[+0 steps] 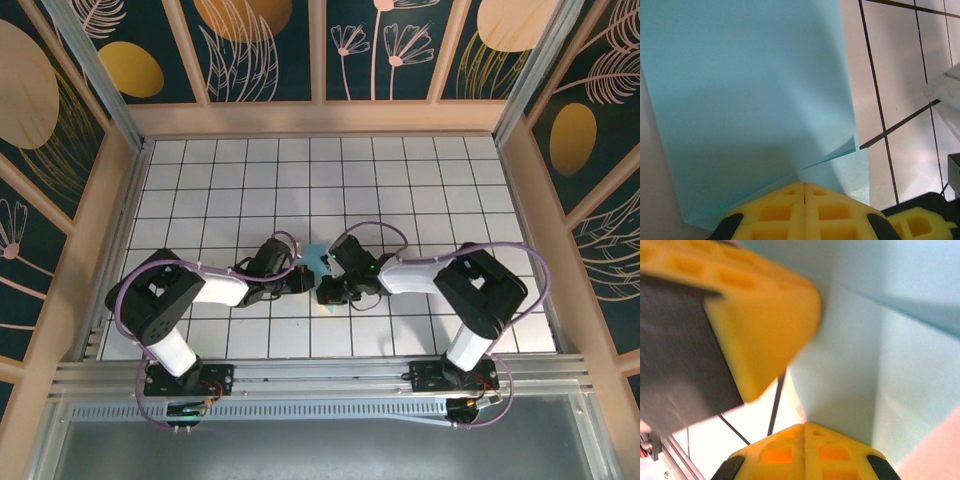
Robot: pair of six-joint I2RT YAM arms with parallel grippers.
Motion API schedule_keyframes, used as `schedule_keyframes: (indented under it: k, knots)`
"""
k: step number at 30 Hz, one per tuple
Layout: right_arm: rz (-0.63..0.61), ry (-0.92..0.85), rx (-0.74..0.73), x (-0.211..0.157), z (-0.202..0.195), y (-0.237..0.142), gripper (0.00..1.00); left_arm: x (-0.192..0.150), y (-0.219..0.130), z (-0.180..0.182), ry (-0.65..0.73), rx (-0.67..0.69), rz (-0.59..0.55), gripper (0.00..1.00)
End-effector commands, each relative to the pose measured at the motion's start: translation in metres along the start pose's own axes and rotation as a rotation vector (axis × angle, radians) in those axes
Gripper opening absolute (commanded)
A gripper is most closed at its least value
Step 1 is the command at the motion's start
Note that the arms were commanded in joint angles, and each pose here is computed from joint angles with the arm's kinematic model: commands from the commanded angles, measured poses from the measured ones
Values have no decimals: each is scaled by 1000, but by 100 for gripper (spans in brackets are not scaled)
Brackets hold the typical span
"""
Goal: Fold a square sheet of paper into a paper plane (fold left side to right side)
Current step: Third fold the triangle at the center of the table, then fourth fold the wing at the center of the table.
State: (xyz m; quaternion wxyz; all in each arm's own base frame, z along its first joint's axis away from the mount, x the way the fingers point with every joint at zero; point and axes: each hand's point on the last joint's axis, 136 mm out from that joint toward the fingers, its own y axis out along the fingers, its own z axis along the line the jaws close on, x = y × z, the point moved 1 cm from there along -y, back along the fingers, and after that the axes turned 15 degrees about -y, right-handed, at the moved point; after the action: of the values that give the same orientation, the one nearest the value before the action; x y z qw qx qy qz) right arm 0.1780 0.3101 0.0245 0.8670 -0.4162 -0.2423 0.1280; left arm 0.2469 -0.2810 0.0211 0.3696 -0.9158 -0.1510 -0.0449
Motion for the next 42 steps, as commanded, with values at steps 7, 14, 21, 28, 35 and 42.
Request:
schedule_keyframes:
  k: [7,14,21,28,35,42]
  knots:
    - [91,7,-90,-40,-10,-25,0,-7,4,27,-21,113,19,0]
    - [-74,-25,-61,-3,-4,-59,1,9,0,-11,-76,12,-6,0]
    - [-274,-24,-63,33,-26,-81,29,39,-7,-56,-138,-98,-85,20]
    - [-336,-145,-83,51,-28,-81,43,69,-34,-50,-156,-44,-219,28]
    - [-285,-196,-51,55,-22,-55,47,73,-65,-8,-248,17,-307,36]
    - [-253,-208,-35,61,-23,-37,40,69,-74,13,-267,99,-342,37]
